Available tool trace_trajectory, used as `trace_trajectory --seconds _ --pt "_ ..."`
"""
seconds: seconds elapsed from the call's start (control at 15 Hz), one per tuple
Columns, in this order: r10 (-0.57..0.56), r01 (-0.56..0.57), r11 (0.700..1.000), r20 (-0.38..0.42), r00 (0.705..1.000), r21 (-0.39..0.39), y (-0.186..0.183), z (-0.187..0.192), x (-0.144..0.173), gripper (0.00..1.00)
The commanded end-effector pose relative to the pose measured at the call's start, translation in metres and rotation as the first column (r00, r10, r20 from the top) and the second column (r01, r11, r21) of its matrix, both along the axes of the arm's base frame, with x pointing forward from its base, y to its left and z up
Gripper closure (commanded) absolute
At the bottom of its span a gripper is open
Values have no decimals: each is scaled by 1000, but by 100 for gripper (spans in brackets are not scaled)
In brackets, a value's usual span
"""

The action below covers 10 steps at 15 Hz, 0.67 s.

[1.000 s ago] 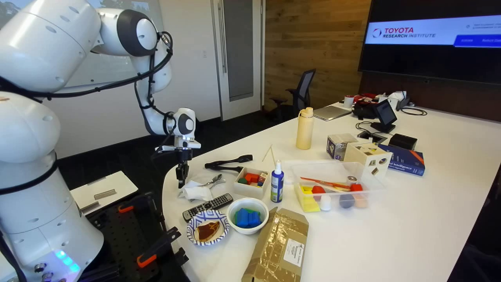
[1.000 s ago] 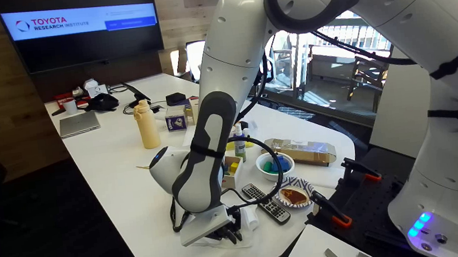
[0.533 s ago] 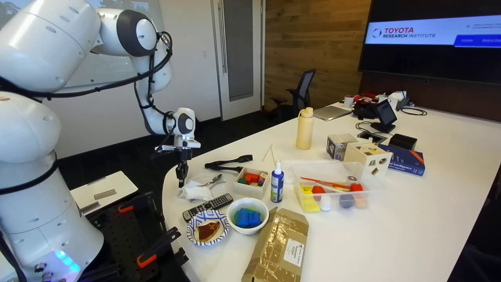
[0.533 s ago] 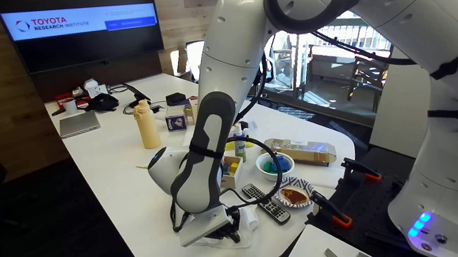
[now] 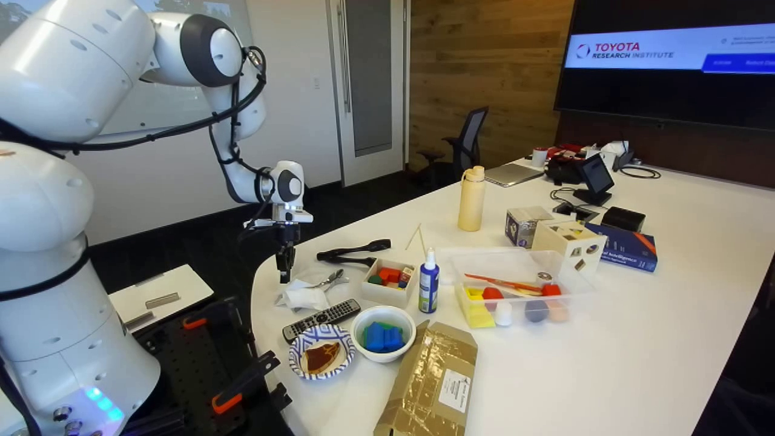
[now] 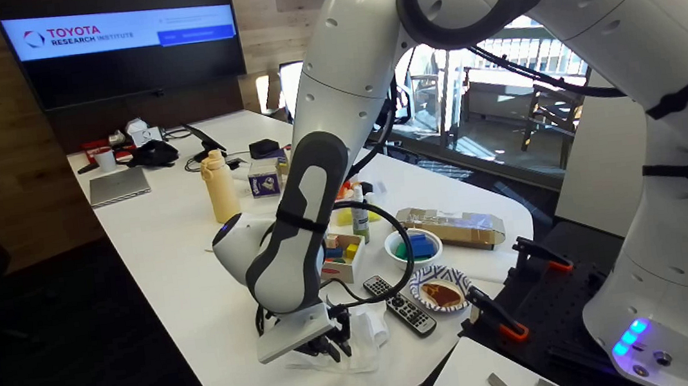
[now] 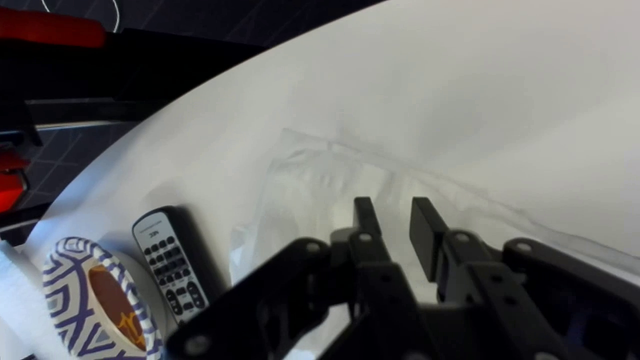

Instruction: Pick up the napkin and cover the silverware

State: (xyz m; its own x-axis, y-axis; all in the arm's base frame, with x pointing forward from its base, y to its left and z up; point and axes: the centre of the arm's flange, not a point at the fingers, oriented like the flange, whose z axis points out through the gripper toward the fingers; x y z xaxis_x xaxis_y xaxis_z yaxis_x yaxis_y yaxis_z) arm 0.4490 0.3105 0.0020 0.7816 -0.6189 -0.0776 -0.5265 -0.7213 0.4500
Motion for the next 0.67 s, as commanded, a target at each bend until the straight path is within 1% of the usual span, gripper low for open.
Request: trace_trajectory --seconds 0.0,0.33,0.4,0.6 --pt "19 -19 1000 15 1000 4 4 22 9 44" --pt "25 -25 1000 40 999 17 8 34 17 5" --pt "25 -26 999 42 999 19 9 36 18 1" --pt "27 -28 999 47 999 22 10 38 21 0"
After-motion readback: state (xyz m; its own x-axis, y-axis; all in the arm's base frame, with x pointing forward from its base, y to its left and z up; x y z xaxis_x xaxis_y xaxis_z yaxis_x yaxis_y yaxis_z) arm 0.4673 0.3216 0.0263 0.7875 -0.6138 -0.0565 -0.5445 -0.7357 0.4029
